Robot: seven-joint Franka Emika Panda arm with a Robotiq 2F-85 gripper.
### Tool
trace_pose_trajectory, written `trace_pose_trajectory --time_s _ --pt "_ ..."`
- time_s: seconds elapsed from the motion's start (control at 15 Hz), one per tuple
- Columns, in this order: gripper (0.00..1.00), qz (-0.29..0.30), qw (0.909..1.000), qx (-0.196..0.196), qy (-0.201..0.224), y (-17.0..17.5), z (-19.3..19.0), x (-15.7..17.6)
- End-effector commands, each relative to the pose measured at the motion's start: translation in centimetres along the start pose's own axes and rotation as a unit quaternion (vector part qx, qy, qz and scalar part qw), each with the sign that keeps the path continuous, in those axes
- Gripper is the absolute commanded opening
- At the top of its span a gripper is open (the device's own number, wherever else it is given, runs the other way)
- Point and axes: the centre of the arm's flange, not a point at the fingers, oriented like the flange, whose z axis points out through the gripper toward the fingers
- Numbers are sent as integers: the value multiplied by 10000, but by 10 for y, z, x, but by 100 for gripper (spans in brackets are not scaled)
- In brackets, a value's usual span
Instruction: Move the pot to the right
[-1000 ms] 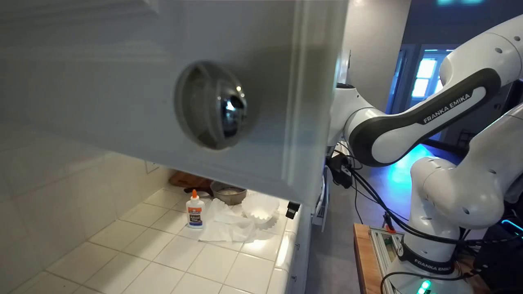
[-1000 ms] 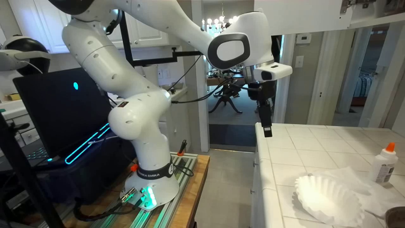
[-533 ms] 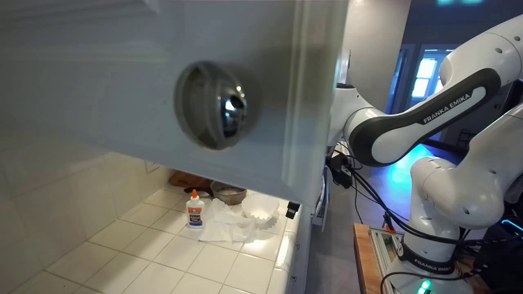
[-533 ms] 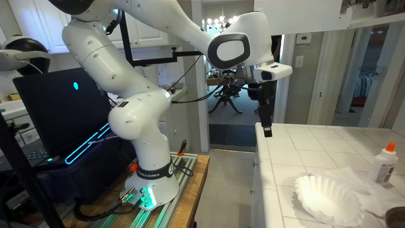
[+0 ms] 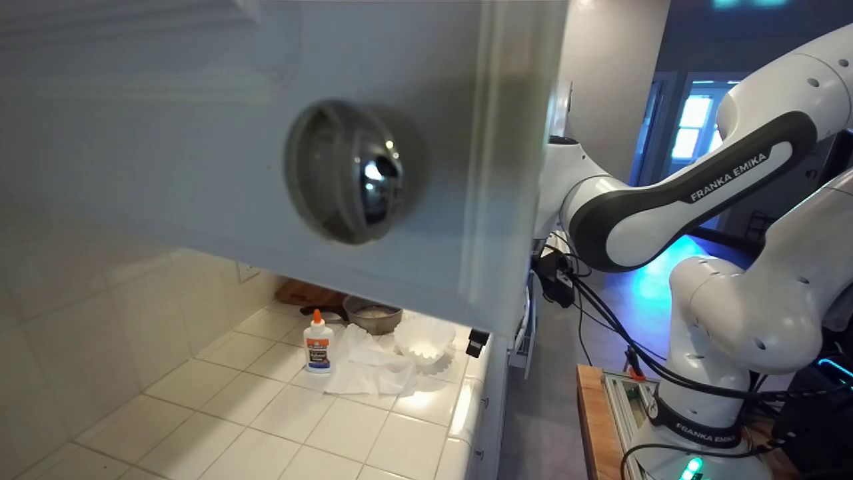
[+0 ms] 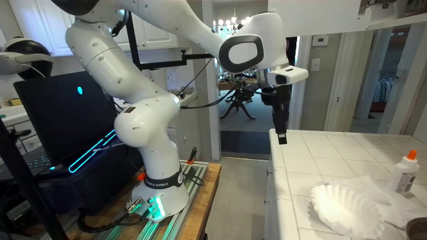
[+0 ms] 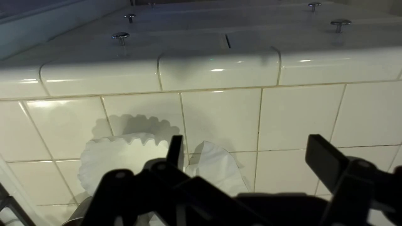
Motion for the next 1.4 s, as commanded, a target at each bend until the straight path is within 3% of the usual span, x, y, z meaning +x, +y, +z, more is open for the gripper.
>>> trace_pose_trajectory --time_s 0.0,1.13,1.33 --pt "100 0 10000 0 0 0 0 0" --pt "100 0 10000 0 0 0 0 0" --pt "100 -12 9996 80 276 10 2 20"
